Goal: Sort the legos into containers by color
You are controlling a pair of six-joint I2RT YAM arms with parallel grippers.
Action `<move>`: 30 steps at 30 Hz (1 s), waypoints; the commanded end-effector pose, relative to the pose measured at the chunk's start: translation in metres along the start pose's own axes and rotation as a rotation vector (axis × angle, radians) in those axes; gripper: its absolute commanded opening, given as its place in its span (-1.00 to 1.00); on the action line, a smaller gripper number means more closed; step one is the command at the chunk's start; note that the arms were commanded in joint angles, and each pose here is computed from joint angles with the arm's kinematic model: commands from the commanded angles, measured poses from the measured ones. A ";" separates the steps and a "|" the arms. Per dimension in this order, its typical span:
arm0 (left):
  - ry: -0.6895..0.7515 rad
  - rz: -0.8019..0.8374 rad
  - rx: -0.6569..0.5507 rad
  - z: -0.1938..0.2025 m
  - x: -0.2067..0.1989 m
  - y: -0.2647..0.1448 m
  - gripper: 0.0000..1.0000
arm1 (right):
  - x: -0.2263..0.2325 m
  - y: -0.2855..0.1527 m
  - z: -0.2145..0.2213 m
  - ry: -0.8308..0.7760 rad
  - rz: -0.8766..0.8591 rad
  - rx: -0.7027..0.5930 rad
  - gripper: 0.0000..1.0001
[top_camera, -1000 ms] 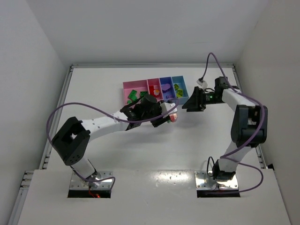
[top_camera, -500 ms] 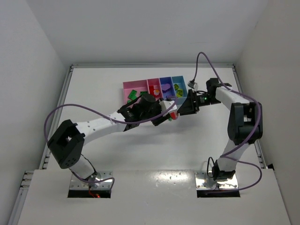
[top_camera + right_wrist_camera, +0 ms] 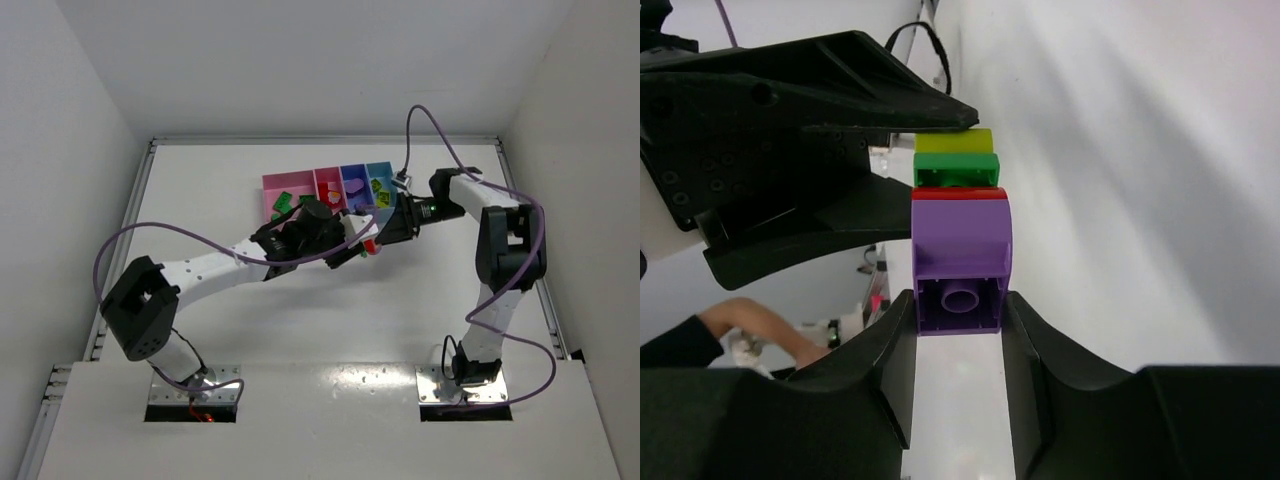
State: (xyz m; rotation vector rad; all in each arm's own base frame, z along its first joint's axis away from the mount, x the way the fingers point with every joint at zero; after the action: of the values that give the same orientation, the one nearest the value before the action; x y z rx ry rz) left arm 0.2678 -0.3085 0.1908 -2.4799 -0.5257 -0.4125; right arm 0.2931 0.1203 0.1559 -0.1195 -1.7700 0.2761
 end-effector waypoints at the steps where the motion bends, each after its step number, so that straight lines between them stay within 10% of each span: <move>1: -0.004 -0.041 -0.084 -0.023 0.006 -0.009 -0.59 | 0.015 0.002 -0.001 -0.066 -0.119 0.015 -0.73; 17: -0.068 -0.033 -0.037 0.000 -0.016 -0.032 -0.59 | 0.015 -0.042 -0.025 -0.130 -0.082 -0.128 -0.97; 30: -0.217 0.390 0.134 0.030 -0.069 -0.010 -0.23 | 0.015 -0.044 -0.010 -0.131 -0.014 -0.082 -0.97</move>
State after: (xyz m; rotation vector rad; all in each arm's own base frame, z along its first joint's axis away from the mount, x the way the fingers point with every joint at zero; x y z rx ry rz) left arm 0.2209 -0.2950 0.1504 -2.4362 -0.2641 -0.0798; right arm 0.3127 0.0803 0.1632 -0.1597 -1.8590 0.2038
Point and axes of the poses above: each gripper's point midway between its finger pads, its own y axis out along the fingers, its own x axis along the line the jaws close on, z = x × y, the point moved 6 cm from there along -y, back along the fingers, and after that the axes turned 10 degrees about y, right-handed, at the moved point
